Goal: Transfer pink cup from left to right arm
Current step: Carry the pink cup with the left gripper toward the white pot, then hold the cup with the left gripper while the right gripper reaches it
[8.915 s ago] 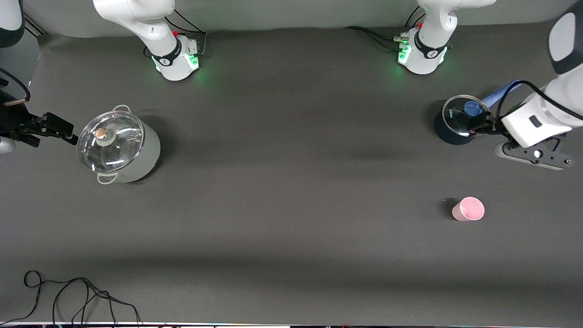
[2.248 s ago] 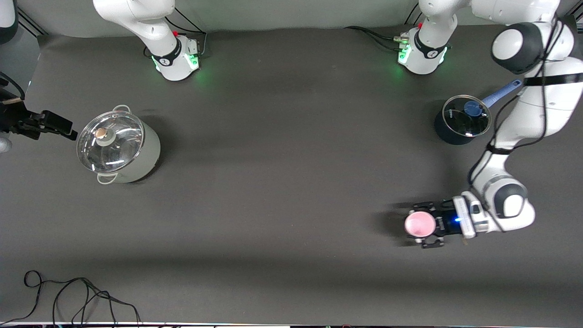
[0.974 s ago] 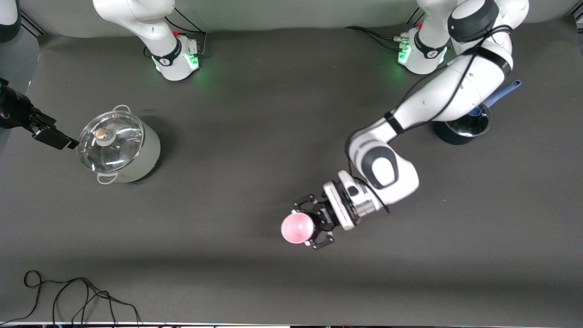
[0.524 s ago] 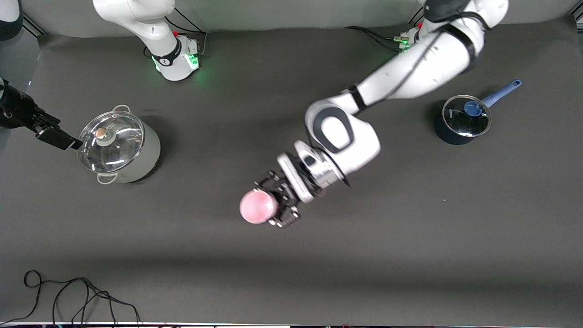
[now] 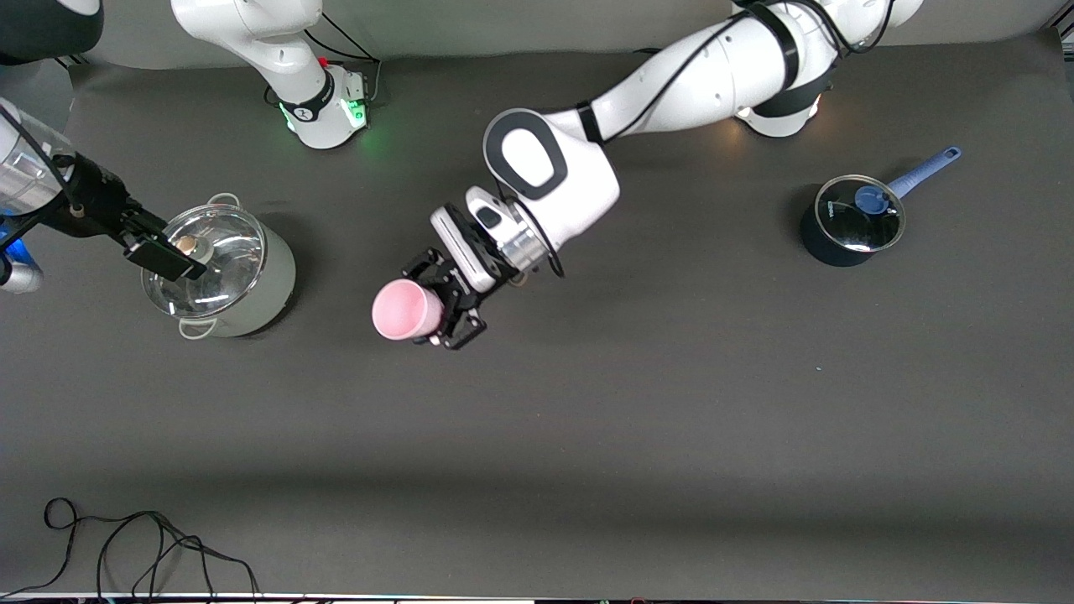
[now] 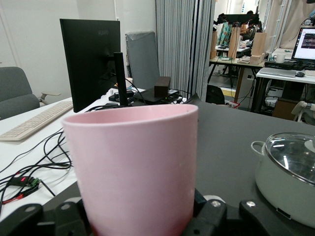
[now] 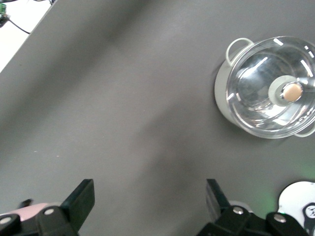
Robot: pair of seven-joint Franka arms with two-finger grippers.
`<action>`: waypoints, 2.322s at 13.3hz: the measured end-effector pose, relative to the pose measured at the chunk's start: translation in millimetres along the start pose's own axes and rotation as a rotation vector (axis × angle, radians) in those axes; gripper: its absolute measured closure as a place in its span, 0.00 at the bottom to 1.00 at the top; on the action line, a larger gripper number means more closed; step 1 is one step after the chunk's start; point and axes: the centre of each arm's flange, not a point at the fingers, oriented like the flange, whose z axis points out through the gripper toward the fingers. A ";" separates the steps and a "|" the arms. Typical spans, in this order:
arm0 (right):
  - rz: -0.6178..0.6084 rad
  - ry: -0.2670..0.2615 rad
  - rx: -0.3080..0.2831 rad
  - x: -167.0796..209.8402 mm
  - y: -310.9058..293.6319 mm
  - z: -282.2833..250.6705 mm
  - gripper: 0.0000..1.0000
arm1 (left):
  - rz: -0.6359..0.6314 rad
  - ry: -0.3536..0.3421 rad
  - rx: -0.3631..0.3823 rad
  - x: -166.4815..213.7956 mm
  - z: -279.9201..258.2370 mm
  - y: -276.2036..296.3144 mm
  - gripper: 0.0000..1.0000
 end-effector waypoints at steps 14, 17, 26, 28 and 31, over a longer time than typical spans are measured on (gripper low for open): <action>0.039 -0.239 0.143 -53.6 -100.2 12.7 0.00 | 0.004 -0.001 0.088 5.8 5.9 22.7 0.41; 0.047 -0.278 0.131 -47.5 -107.9 31.4 0.00 | 0.005 0.000 0.090 6.3 5.7 22.0 0.41; 0.039 -0.352 0.066 -54.3 -134.8 86.4 0.00 | 0.004 0.008 0.092 10.2 4.8 21.4 0.41; 0.028 -0.355 0.060 -62.2 -139.2 89.5 0.00 | 0.004 0.008 0.092 10.2 4.8 21.6 0.41; 0.021 -0.357 0.055 -67.1 -142.0 91.9 0.02 | 0.004 0.008 0.092 10.3 4.9 21.8 0.41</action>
